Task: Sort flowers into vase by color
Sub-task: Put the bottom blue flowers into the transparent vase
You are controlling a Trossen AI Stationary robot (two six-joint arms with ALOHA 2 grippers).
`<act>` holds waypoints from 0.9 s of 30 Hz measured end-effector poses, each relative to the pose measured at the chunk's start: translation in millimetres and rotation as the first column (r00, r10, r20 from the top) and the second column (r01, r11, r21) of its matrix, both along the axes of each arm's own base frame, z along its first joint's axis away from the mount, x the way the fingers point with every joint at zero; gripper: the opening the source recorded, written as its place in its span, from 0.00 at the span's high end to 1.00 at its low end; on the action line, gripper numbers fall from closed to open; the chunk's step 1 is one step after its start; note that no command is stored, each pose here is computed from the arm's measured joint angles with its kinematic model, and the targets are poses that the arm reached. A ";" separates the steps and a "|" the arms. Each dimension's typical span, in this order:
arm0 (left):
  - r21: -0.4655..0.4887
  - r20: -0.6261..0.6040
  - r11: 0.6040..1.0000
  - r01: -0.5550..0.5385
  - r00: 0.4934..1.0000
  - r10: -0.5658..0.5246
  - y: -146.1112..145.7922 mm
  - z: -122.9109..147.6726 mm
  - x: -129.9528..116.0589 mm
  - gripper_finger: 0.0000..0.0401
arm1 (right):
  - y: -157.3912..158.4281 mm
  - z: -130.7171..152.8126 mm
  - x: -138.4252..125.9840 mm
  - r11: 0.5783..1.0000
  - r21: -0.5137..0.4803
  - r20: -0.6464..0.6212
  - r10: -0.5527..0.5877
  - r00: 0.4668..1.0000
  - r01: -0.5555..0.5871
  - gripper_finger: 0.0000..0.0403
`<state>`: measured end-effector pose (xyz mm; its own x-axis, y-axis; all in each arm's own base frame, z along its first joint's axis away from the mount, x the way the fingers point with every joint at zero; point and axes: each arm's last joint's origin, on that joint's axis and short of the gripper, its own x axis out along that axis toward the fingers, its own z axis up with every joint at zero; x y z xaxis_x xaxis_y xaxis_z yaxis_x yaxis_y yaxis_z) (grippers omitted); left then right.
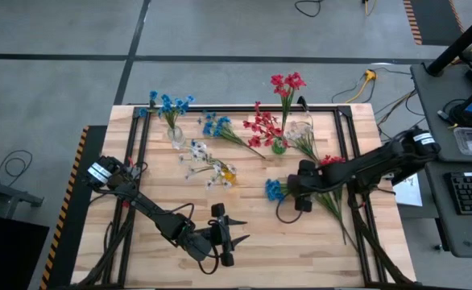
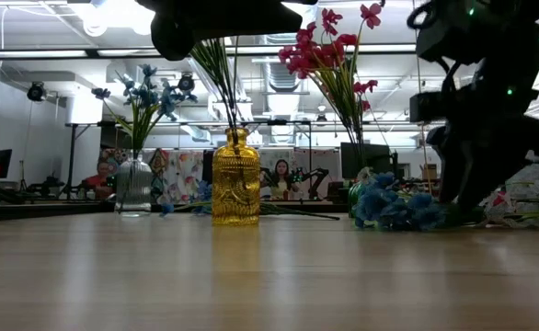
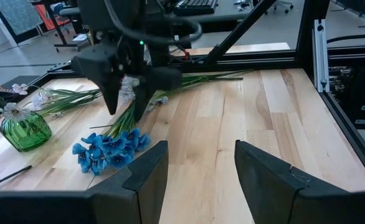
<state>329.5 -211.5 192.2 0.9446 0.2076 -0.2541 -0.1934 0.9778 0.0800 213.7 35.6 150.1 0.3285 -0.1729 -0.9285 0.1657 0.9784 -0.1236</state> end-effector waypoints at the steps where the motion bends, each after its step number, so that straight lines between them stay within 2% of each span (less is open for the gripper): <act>1: 0.000 0.000 1.000 0.000 1.000 0.000 0.0 0.1 0.0 0.57 | 0.1 -2.6 0.9 1.000 -0.004 -0.011 0.003 1.000 -0.003 0.41; 8: 0.000 0.000 1.000 0.000 1.000 0.000 0.0 0.1 0.0 0.57 | 2.8 -19.0 8.2 1.000 -0.009 -0.063 0.022 0.998 -0.023 0.56; 17: 0.000 0.000 1.000 0.000 1.000 0.000 0.1 0.0 0.1 0.57 | 2.3 -10.7 5.6 1.000 -0.009 -0.020 0.022 1.000 -0.022 0.93; 19: 0.000 0.000 1.000 -0.001 1.000 0.001 0.4 0.0 0.3 0.57 | 2.8 -1.6 4.0 1.000 -0.001 0.025 0.027 0.999 -0.027 0.96; 27: -0.001 0.001 1.000 -0.004 1.000 0.004 1.2 0.1 0.9 0.57 | 4.6 43.1 -12.5 0.997 0.038 0.245 0.054 0.968 -0.066 0.95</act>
